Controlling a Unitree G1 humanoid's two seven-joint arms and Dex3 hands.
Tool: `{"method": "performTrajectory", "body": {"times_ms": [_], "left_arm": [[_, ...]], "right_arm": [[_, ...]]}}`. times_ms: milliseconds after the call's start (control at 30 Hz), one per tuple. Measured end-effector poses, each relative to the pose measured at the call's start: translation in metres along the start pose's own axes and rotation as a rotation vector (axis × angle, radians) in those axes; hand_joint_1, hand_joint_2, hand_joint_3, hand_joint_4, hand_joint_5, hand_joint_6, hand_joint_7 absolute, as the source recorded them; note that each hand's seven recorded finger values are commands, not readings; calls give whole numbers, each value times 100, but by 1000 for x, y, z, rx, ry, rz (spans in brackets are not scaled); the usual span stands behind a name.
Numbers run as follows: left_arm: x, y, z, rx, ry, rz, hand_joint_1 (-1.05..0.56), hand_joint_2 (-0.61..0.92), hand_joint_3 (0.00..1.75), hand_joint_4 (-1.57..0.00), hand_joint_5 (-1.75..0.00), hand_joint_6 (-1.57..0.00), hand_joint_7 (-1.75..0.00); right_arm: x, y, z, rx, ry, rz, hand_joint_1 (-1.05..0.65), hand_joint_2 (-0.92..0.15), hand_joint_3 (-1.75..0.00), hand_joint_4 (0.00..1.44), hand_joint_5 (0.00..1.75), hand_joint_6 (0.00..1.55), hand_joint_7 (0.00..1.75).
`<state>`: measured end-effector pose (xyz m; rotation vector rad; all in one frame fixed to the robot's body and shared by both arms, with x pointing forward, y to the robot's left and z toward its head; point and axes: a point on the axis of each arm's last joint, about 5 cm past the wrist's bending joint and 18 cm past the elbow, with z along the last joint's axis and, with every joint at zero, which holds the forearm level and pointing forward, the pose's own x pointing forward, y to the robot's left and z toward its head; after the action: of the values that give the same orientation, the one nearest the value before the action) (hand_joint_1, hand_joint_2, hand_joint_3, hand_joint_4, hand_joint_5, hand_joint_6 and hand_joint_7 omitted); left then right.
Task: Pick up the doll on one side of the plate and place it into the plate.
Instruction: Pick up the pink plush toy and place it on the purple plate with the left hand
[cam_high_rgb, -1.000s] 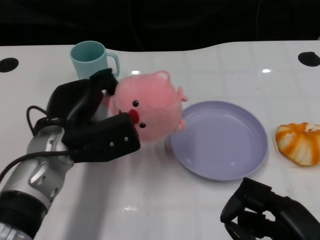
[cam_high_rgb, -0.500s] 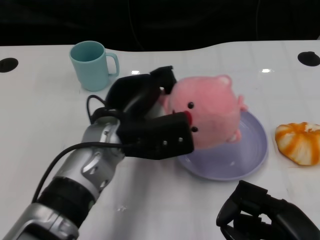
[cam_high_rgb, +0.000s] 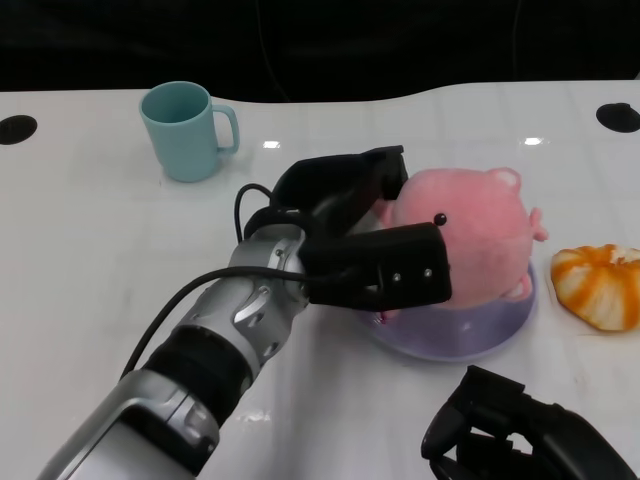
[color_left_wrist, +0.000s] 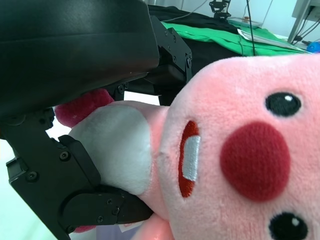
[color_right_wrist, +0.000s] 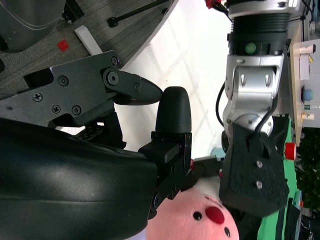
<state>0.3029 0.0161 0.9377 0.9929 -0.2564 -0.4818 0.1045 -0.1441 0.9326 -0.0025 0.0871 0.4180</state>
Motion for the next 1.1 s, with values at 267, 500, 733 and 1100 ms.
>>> {"method": "performTrajectory", "body": {"times_ms": [267,500,733,1100], "left_arm": [[3,5,-1,-41,-3,-169,-36,91,25,-17,-79,-43,-3],[0,12,-7,76,-31,-216,-69,92,38,0,-6,-5,-1],[-3,25,-9,147,-69,-247,-85,92,54,0,0,0,0],[-31,45,-27,63,-114,-122,-80,92,51,-3,-2,-3,-2]], "right_arm": [[0,1,1,2,1,-1,-25,-85,-62,64,175,45,166],[1,0,1,-1,2,2,-24,-85,-62,65,175,45,166],[0,-2,1,5,3,-5,-23,-86,-63,65,175,45,166],[0,-6,1,-6,5,-7,-22,-85,-63,65,175,45,167]]}}
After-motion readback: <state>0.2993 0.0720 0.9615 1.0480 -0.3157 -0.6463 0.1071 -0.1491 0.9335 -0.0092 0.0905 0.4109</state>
